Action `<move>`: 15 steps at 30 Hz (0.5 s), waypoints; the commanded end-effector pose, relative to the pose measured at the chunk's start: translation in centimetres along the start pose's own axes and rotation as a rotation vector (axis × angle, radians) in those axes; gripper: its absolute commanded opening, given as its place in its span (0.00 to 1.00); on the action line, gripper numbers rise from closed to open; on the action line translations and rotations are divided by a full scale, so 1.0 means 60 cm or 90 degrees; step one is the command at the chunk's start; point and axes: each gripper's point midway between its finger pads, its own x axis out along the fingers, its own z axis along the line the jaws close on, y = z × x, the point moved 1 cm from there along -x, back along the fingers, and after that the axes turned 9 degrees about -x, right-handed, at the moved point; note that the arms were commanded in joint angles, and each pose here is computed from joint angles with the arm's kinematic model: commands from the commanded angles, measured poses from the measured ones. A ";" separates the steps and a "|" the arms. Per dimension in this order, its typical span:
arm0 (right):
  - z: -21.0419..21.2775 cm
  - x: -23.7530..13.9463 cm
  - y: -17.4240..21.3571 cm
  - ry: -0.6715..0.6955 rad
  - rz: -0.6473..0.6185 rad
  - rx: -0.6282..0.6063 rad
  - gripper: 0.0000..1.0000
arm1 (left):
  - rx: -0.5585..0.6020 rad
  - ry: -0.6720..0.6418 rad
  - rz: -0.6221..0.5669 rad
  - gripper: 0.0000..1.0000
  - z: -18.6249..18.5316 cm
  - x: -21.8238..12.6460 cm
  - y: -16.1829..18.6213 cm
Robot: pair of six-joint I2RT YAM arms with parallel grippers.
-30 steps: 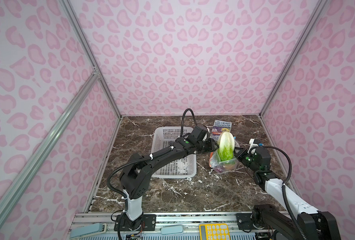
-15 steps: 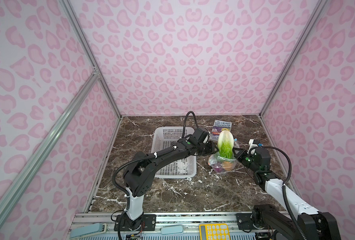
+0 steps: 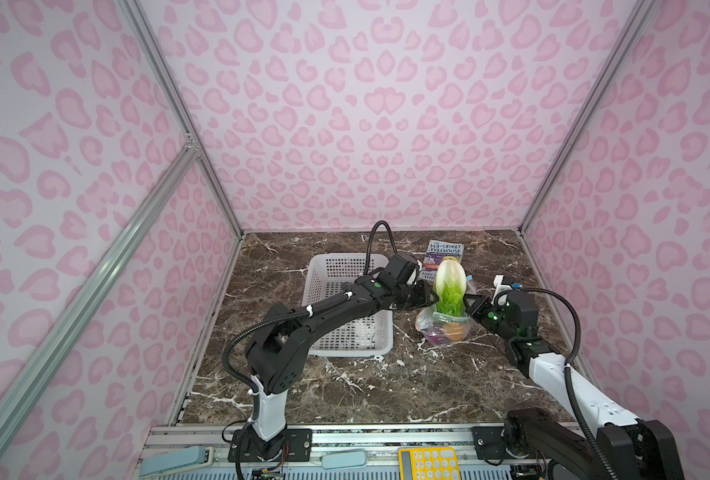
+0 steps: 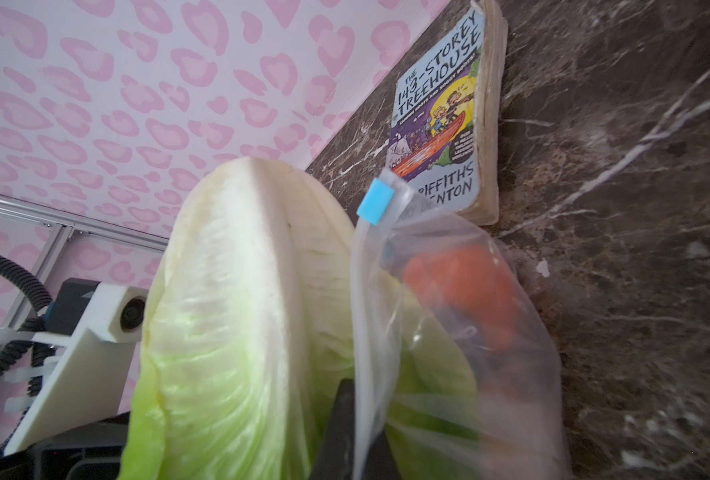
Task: Place the food in the zip-top bag and seal the zipper
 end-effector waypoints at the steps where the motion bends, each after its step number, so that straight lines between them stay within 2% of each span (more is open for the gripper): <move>1: 0.022 0.002 0.009 -0.014 0.019 -0.038 0.00 | 0.013 0.039 0.002 0.39 -0.038 -0.011 0.001; 8: 0.080 0.020 0.024 -0.043 0.050 -0.104 0.00 | 0.020 0.048 -0.011 0.39 -0.049 -0.035 0.002; 15: 0.131 0.047 0.045 -0.081 0.094 -0.149 0.00 | 0.027 0.033 -0.033 0.40 -0.034 -0.076 0.017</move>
